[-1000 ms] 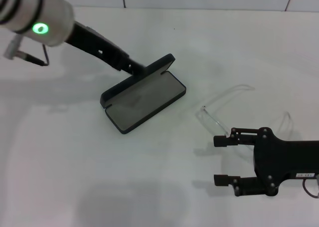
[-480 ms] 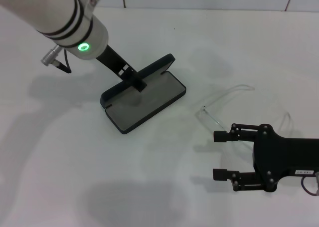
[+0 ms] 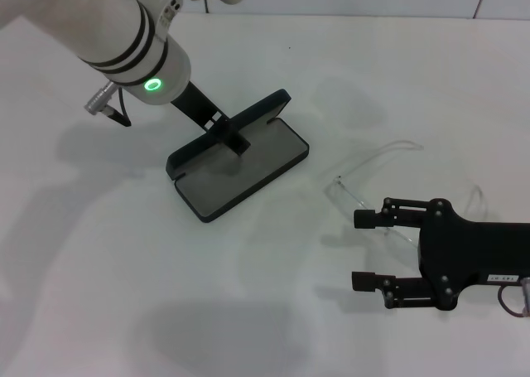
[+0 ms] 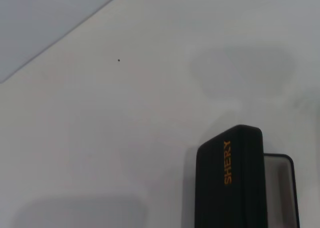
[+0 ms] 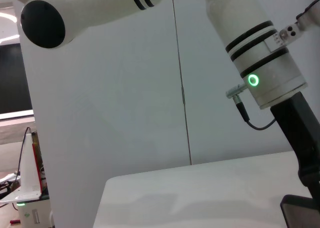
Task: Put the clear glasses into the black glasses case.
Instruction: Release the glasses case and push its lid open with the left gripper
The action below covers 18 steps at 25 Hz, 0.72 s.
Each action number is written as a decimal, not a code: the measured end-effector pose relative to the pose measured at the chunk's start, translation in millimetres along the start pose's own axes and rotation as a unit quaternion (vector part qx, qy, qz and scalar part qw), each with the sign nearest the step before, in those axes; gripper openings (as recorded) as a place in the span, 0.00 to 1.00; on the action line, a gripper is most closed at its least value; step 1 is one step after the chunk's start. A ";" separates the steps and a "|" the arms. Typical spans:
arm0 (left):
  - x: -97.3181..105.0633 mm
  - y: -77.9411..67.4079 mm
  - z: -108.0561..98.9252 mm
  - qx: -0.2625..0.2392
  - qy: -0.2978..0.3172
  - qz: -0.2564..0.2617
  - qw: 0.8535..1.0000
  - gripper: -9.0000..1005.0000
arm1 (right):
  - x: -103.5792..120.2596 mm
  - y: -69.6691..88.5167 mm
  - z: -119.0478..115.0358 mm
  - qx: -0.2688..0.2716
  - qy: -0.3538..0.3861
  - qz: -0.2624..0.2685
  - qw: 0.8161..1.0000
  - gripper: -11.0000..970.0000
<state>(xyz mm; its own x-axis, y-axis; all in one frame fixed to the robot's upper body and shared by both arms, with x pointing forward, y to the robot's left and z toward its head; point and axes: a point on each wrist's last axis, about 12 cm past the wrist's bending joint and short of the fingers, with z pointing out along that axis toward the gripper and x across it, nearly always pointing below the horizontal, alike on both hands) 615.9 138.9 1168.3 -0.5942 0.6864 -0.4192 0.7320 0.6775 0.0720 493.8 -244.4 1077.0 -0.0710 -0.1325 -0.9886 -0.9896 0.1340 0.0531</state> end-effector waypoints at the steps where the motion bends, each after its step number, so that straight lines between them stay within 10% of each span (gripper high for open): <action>1: -0.3 0.0 0.1 -0.001 -0.001 -0.003 1.000 0.84 | 0.0 -0.1 0.1 0.000 0.000 0.000 1.000 0.74; 8: 1.2 -4.5 3.5 -0.008 0.008 0.021 1.000 0.83 | -0.2 -1.7 -1.5 0.006 0.001 -0.001 1.000 0.74; 18: -1.8 -14.8 5.5 -0.016 0.003 0.055 0.998 0.36 | 3.4 -0.2 -0.5 0.008 0.004 0.007 1.000 0.73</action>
<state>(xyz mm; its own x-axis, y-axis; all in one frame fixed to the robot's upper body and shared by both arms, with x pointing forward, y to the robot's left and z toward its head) 608.0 126.2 1163.1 -0.5124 0.7589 -0.4019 0.7819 0.6058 0.1471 493.7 -245.3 1073.7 -0.0850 -0.1380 -0.9868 -0.9864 0.1516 0.0637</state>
